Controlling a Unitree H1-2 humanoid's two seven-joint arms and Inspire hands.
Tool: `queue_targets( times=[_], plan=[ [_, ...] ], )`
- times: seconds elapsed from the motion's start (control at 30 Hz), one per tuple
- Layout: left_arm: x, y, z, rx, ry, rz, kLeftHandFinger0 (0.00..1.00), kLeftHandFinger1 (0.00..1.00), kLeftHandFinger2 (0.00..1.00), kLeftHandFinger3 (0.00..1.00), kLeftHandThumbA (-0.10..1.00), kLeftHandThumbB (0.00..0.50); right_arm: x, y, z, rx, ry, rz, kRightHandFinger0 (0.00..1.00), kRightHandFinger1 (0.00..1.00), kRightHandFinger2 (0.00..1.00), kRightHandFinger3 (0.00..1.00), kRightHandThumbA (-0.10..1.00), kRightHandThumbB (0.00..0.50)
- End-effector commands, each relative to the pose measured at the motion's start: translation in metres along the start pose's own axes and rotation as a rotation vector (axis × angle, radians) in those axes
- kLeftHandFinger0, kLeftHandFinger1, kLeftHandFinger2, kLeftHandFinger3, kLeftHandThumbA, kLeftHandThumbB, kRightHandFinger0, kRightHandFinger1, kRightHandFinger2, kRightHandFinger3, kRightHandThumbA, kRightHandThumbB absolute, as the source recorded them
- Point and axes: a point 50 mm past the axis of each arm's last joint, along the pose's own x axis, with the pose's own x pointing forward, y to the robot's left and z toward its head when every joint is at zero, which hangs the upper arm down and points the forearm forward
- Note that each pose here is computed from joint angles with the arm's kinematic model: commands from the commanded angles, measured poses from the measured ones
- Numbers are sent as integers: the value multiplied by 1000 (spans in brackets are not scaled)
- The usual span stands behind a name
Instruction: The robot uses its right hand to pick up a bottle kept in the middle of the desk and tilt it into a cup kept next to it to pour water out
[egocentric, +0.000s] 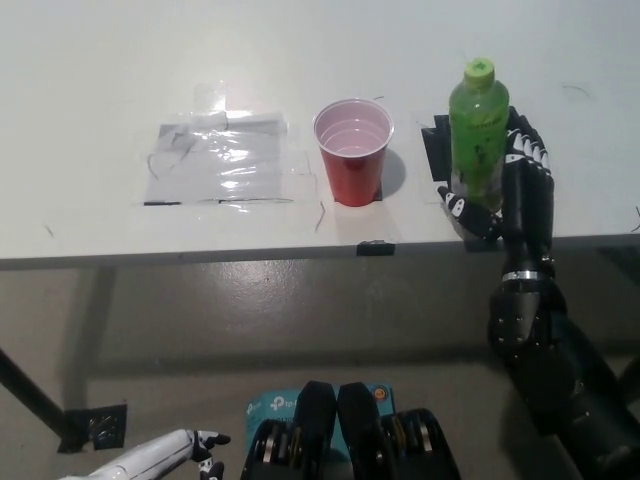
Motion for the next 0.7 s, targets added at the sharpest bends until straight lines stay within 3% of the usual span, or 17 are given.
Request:
queue_targets(
  times=[0.0, 0.03, 0.13, 0.17, 0.4, 0.57, 0.67],
  plan=[
    [-8, 6, 1, -1, 1, 53, 1000, 1000, 1000, 1000, 1000, 395, 5, -21, 6, -6, 26, 31, 1000, 1000, 1000, 1000, 1000, 381],
    [-8, 6, 0, 1, 9, 48, 1000, 1000, 1000, 1000, 1000, 404, 3, -25, 8, -1, 47, 43, 1000, 1000, 1000, 1000, 1000, 405],
    [-8, 6, 2, 6, 4, 53, 1000, 1000, 1000, 1000, 1000, 364, -5, -35, 15, 0, 96, 67, 1000, 1000, 1000, 1000, 1000, 495],
    [-7, 6, 1, -11, 0, 49, 1000, 1000, 1000, 1000, 1000, 363, -13, -41, 19, -5, 134, 116, 1000, 1000, 1000, 1000, 1000, 500],
    [-6, 5, 1, 4, 7, 50, 1000, 1000, 1000, 1000, 1000, 397, -58, -63, 43, 98, 158, 269, 1000, 1000, 1000, 1000, 1000, 500],
    [-4, 7, 3, 8, -2, 50, 1000, 1000, 1000, 1000, 1000, 364, -112, -85, 69, 272, 168, 345, 1000, 1000, 1000, 1000, 1000, 495],
    [-3, 9, 0, -3, 7, 59, 1000, 1000, 1000, 1000, 1000, 409, -144, -96, 85, 344, 210, 394, 1000, 1000, 1000, 1000, 1000, 466]
  ],
)
